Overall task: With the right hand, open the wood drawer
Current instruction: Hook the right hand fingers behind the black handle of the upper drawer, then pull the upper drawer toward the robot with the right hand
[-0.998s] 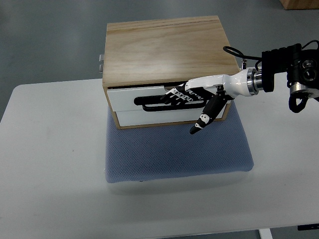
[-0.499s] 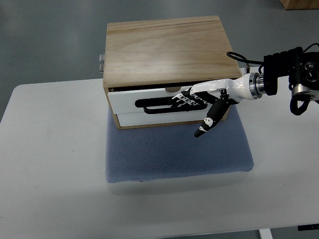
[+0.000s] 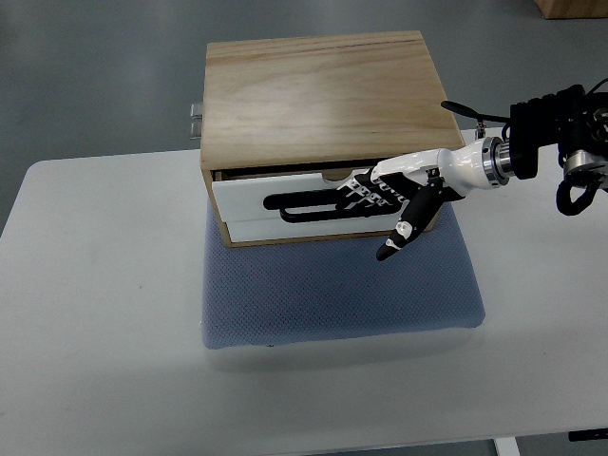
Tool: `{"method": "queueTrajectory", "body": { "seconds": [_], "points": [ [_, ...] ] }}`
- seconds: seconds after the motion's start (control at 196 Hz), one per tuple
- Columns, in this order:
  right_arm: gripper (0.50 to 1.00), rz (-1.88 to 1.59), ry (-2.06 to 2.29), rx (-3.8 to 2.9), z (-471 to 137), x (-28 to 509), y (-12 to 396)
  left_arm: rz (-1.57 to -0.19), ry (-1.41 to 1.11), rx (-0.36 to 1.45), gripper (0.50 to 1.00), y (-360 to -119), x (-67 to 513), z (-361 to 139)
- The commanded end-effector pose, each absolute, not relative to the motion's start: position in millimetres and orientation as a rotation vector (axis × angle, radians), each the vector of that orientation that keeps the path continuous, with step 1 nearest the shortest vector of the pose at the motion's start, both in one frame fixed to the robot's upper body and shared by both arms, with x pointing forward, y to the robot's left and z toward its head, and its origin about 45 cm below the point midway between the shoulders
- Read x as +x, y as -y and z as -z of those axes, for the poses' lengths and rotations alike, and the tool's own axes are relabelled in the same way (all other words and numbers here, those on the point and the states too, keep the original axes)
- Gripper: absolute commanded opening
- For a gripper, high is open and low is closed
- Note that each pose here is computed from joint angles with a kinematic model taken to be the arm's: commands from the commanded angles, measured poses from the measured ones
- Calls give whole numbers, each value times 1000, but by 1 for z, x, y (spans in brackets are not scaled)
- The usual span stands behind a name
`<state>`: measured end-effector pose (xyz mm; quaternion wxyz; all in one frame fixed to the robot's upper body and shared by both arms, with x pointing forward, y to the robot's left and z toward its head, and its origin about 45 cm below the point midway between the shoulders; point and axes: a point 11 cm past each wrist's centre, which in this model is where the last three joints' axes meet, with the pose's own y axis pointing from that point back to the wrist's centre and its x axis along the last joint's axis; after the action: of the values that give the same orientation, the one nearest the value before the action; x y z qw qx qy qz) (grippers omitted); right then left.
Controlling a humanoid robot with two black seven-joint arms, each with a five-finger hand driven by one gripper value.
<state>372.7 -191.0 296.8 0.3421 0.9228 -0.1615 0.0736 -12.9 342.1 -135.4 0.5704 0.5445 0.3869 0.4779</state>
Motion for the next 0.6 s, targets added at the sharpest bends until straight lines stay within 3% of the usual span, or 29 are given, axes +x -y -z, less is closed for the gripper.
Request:
{"method": "queueTrajectory", "body": {
  "seconds": [0.0, 0.596],
  "points": [
    [944, -191, 413, 2397, -298, 371, 190, -1122, -908, 1277, 1000, -342, -13, 135],
    [944, -245, 364, 2413, -313, 355, 187, -1122, -908, 1277, 1000, -342, -13, 135]
  ]
}}
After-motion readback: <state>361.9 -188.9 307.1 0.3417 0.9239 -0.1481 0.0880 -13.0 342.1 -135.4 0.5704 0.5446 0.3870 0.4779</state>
